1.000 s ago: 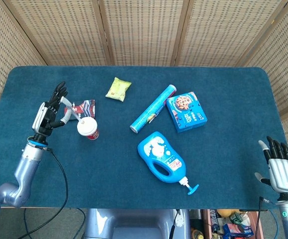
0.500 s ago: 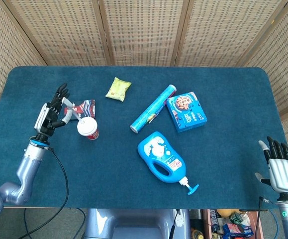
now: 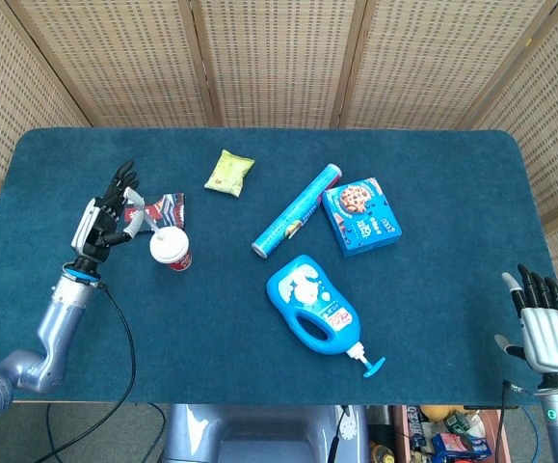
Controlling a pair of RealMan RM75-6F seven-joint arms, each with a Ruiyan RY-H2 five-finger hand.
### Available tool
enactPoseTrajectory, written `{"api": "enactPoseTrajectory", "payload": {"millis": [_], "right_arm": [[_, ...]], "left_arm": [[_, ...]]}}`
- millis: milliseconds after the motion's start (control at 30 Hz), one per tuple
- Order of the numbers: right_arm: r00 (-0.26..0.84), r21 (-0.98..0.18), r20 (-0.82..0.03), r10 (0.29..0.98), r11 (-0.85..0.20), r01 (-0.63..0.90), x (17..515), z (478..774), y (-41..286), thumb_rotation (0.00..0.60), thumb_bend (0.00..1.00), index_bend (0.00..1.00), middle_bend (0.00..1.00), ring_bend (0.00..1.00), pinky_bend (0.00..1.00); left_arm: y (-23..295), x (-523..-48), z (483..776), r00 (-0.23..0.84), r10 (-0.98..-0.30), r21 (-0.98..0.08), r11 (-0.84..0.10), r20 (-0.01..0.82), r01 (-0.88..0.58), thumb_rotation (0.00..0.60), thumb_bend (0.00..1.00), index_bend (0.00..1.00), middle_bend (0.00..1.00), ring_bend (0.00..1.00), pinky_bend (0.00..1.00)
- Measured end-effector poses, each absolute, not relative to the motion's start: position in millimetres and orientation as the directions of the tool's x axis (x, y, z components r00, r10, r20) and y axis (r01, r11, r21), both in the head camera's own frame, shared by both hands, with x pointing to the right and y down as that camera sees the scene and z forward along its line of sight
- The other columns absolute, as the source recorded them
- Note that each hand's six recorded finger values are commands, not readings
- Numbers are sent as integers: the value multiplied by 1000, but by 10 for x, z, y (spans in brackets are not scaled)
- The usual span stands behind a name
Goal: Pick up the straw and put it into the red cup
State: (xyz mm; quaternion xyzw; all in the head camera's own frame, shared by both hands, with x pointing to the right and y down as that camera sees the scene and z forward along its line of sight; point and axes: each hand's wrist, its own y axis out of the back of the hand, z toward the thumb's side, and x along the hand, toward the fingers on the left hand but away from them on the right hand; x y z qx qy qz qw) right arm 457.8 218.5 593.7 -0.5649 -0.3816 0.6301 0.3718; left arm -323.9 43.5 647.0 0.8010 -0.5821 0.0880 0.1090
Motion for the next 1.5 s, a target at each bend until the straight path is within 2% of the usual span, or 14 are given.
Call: {"api": "enactPoseTrajectory", "payload": {"millis": [433, 933, 1000, 1033, 1067, 1133, 1167, 1500], "right_arm": [[-84, -897, -436, 896, -440, -38, 4571, 5963, 2190, 600, 0, 0, 0, 0, 0], [-89, -894, -442, 893, -446, -35, 4586, 5980, 2190, 600, 0, 0, 0, 0, 0], [-89, -895, -441, 893, -445, -33, 4588, 5976, 2190, 600, 0, 0, 0, 0, 0], [-88, -895, -441, 893, -445, -32, 4588, 5973, 2191, 600, 0, 0, 0, 0, 0], [-87, -895, -440, 894, -444, -32, 4586, 5969, 2191, 600, 0, 0, 0, 0, 0], [-84, -896, -439, 894, -443, -32, 4581, 5964, 2194, 600, 0, 0, 0, 0, 0], [-84, -896, -439, 894, -443, -32, 4579, 5963, 2194, 600, 0, 0, 0, 0, 0], [-80, -896, -439, 895, -442, -32, 4563, 5957, 2200, 600, 0, 0, 0, 0, 0]], "left_arm": [[479, -3373, 6672, 273, -909, 53, -270, 315, -961, 600, 446, 596, 0, 0, 0], [597, -3343, 6938, 280, -887, 53, -281, 367, -958, 600, 446, 594, 0, 0, 0], [608, -3349, 6957, 280, -885, 46, -284, 371, -958, 600, 446, 527, 0, 0, 0], [617, -3352, 6969, 281, -883, 42, -287, 375, -957, 600, 446, 419, 0, 0, 0], [625, -3354, 6979, 283, -881, 39, -290, 379, -956, 600, 445, 263, 0, 0, 0], [635, -3365, 6986, 286, -880, 31, -297, 380, -954, 600, 445, 57, 0, 0, 0], [638, -3372, 6986, 287, -880, 27, -300, 379, -954, 600, 445, 5, 0, 0, 0], [657, -3432, 6893, 297, -891, 0, -316, 343, -949, 600, 416, 0, 0, 0, 0]]}}
